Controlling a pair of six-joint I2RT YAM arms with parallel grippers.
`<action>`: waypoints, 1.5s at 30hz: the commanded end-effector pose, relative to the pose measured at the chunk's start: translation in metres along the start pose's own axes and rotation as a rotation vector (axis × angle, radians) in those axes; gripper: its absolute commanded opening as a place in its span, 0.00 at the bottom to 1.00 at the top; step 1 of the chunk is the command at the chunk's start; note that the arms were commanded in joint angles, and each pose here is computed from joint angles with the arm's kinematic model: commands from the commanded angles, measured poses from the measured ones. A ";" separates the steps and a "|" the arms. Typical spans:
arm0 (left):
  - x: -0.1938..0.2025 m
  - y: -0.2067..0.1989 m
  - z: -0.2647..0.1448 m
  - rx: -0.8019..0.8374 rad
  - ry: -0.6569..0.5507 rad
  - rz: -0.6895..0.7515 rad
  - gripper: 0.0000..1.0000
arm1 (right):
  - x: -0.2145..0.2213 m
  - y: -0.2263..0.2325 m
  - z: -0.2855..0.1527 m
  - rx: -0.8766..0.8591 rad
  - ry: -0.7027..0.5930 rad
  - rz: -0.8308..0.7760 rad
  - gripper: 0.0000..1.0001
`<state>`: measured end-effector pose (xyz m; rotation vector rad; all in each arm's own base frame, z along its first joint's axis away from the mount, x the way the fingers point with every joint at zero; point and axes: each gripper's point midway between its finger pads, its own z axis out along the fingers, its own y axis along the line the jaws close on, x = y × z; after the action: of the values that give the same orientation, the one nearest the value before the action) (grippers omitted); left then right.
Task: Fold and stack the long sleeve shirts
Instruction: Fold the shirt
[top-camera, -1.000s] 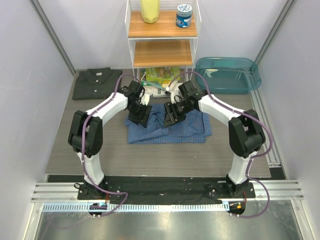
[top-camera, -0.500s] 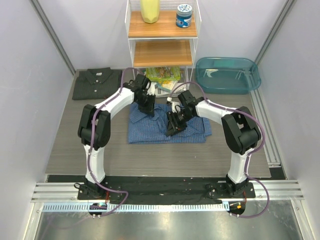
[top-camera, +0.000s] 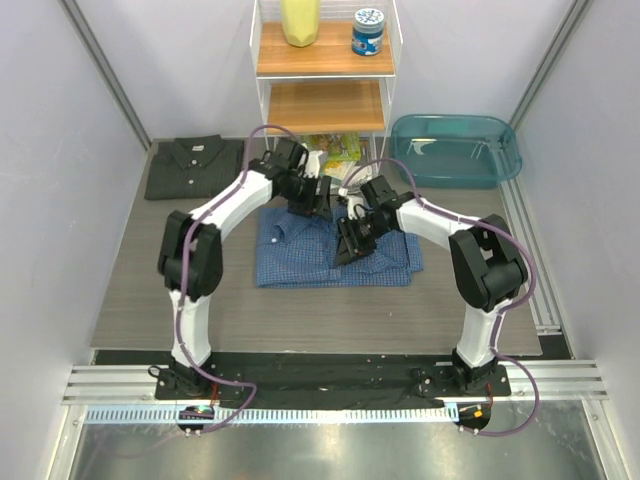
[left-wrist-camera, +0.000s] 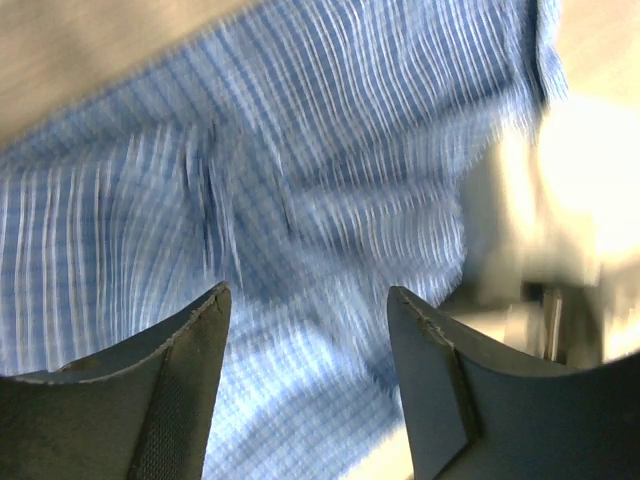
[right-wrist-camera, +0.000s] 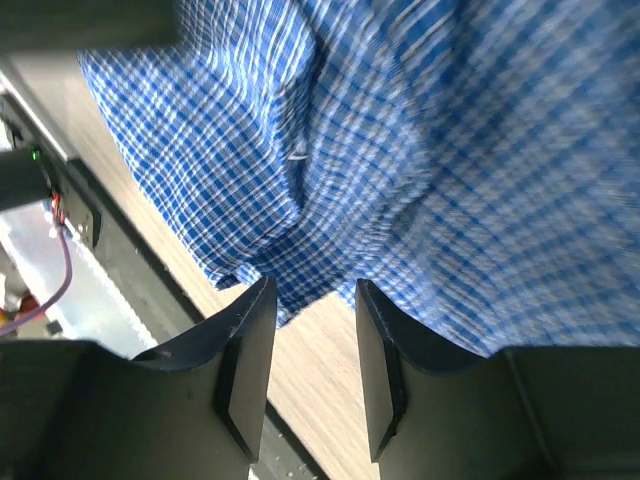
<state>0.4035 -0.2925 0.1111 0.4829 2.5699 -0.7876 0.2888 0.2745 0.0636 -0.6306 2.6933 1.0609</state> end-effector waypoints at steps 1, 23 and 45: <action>-0.006 -0.011 -0.085 -0.022 -0.104 0.178 0.70 | -0.055 0.009 -0.037 0.017 -0.195 -0.093 0.42; 0.056 0.053 -0.055 -0.216 0.174 0.481 0.59 | -0.131 -0.003 0.022 -0.030 -0.373 0.027 0.32; 0.053 0.063 -0.013 -0.251 0.235 0.441 0.27 | -0.115 -0.016 -0.003 0.027 -0.353 0.052 0.32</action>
<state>0.3731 -0.2078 0.0445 1.0980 2.6279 -0.1948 0.4016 0.2960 0.0575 -0.2703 2.5021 1.0148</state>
